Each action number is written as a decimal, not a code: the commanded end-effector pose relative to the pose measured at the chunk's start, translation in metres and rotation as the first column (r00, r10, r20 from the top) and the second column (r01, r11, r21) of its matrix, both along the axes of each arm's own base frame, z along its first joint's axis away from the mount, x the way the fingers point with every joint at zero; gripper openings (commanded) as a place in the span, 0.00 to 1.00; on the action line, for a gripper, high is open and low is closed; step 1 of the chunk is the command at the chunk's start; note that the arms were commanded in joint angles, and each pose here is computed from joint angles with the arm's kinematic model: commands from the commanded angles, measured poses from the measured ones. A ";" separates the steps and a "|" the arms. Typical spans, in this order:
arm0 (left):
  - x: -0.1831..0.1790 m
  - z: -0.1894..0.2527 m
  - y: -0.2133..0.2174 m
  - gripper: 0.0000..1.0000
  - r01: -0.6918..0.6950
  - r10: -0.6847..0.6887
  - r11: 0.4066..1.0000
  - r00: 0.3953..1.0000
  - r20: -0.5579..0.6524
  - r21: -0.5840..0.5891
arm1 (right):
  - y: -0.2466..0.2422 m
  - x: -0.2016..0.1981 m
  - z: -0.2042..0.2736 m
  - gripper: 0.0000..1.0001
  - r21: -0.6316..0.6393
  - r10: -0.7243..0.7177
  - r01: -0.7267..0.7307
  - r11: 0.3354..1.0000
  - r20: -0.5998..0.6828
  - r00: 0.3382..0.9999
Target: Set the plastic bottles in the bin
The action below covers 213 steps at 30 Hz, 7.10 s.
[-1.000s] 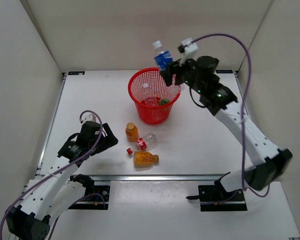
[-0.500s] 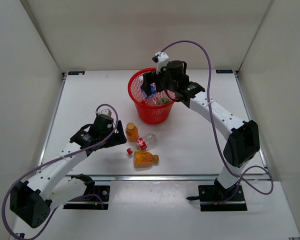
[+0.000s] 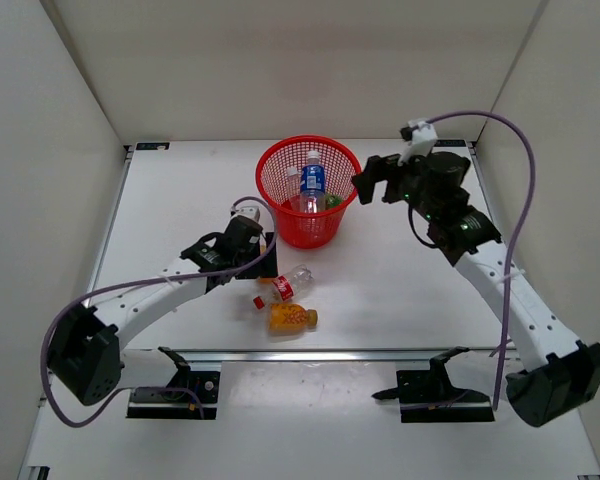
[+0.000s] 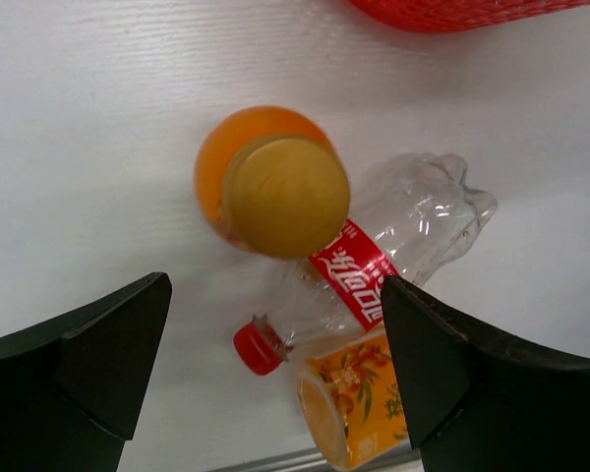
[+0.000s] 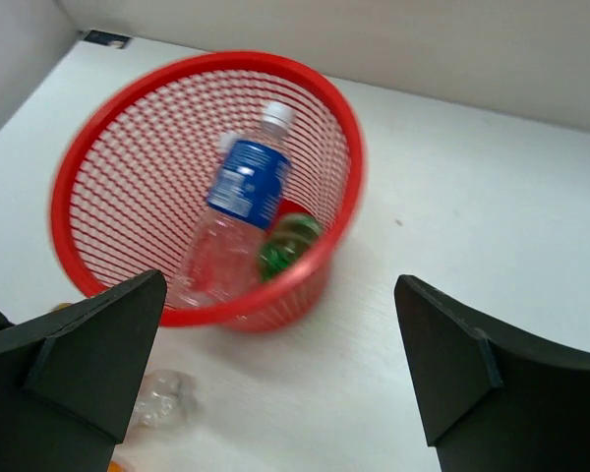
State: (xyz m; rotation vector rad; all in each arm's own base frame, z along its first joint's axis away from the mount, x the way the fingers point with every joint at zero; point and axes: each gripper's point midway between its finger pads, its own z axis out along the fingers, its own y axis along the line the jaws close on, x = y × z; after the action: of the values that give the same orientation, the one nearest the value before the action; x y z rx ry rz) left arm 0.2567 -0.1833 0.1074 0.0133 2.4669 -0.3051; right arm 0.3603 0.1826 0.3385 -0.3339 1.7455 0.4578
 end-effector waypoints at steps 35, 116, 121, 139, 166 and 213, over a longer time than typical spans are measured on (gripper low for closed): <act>0.102 0.216 0.020 0.46 -0.211 0.191 0.977 0.847 0.495 -0.015 | -0.146 -0.082 -0.128 0.96 -0.151 -0.390 0.361 0.920 -0.284 0.876; -0.016 0.069 0.083 0.99 -0.173 0.174 0.984 0.985 0.010 -0.035 | 0.139 -0.189 -0.203 0.99 -0.149 0.718 -0.745 0.650 -0.201 0.667; -0.009 0.073 0.100 0.99 -0.210 0.210 0.978 0.977 0.025 0.000 | 0.165 -0.172 -0.228 1.00 -0.240 0.719 -0.747 0.619 -0.210 0.663; 0.059 0.060 0.089 0.98 -0.194 0.194 0.981 0.981 0.001 -0.022 | 0.176 -0.166 -0.244 0.09 -0.347 0.690 -0.735 0.583 -0.266 0.673; 0.083 -0.033 0.000 0.99 0.179 -0.188 0.982 0.962 -0.196 -0.062 | 0.112 0.053 -0.016 0.19 -0.128 0.350 -0.340 0.932 0.065 0.935; 0.136 0.238 -0.033 0.46 -0.022 0.184 0.923 0.902 0.391 -0.384 | -0.109 -0.060 -0.054 0.99 -0.058 -0.208 0.205 0.977 -0.048 0.977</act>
State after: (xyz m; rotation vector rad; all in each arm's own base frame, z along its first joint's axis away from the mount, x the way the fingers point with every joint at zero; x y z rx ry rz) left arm 0.3735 -0.1897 0.3413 -0.1818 1.9565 -0.5827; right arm 0.2983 0.0794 0.2778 -0.1722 1.8542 0.3341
